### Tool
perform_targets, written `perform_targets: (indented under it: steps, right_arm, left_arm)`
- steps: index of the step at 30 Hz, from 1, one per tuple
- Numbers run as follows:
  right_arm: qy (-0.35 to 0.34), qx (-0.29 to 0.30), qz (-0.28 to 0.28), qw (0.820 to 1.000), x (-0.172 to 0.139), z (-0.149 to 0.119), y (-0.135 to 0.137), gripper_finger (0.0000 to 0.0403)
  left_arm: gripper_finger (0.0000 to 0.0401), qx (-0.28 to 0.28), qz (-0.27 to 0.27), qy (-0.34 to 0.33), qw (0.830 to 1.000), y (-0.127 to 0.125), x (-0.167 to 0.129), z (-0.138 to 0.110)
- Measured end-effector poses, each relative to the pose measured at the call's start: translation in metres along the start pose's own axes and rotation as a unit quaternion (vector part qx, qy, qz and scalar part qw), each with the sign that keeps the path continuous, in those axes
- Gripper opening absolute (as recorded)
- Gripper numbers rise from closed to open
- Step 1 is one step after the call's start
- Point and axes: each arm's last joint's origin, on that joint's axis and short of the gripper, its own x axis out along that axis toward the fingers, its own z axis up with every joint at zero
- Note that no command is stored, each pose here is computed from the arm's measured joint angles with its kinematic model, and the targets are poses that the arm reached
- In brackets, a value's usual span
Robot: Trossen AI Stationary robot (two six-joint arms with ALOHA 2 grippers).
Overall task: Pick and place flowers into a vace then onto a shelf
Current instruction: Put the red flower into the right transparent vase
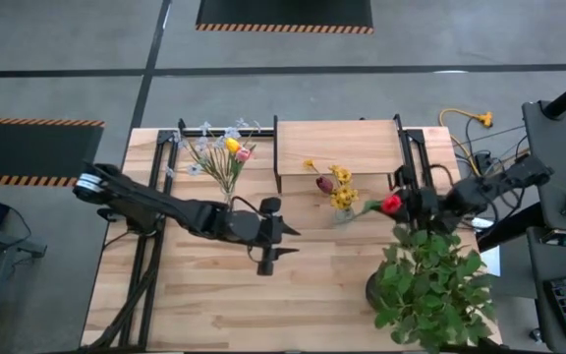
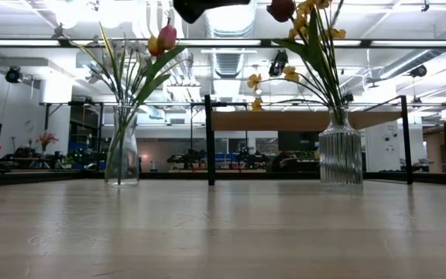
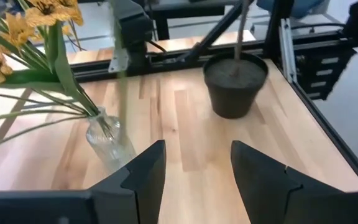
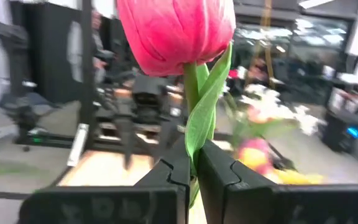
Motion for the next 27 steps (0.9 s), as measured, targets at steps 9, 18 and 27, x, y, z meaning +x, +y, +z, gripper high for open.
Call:
perform_targets:
  steps: [9,18,27]
  right_arm:
    - [0.037,0.020,-0.036,0.998,-0.007,0.035,-0.008,0.0009]
    - [0.094,0.019,-0.048,0.994,-0.007,0.051,-0.010,0.0009]
    - [0.136,-0.008,-0.066,0.988,-0.003,0.054,-0.010,0.0009]
  left_arm:
    - [0.0165,-0.015,-0.004,-0.002,1.000,0.001,-0.023,-0.008]
    - [0.0165,-0.051,0.002,0.000,0.999,0.006,-0.041,-0.025]
    - [0.0165,-0.060,0.001,-0.015,0.998,0.008,-0.049,-0.032]
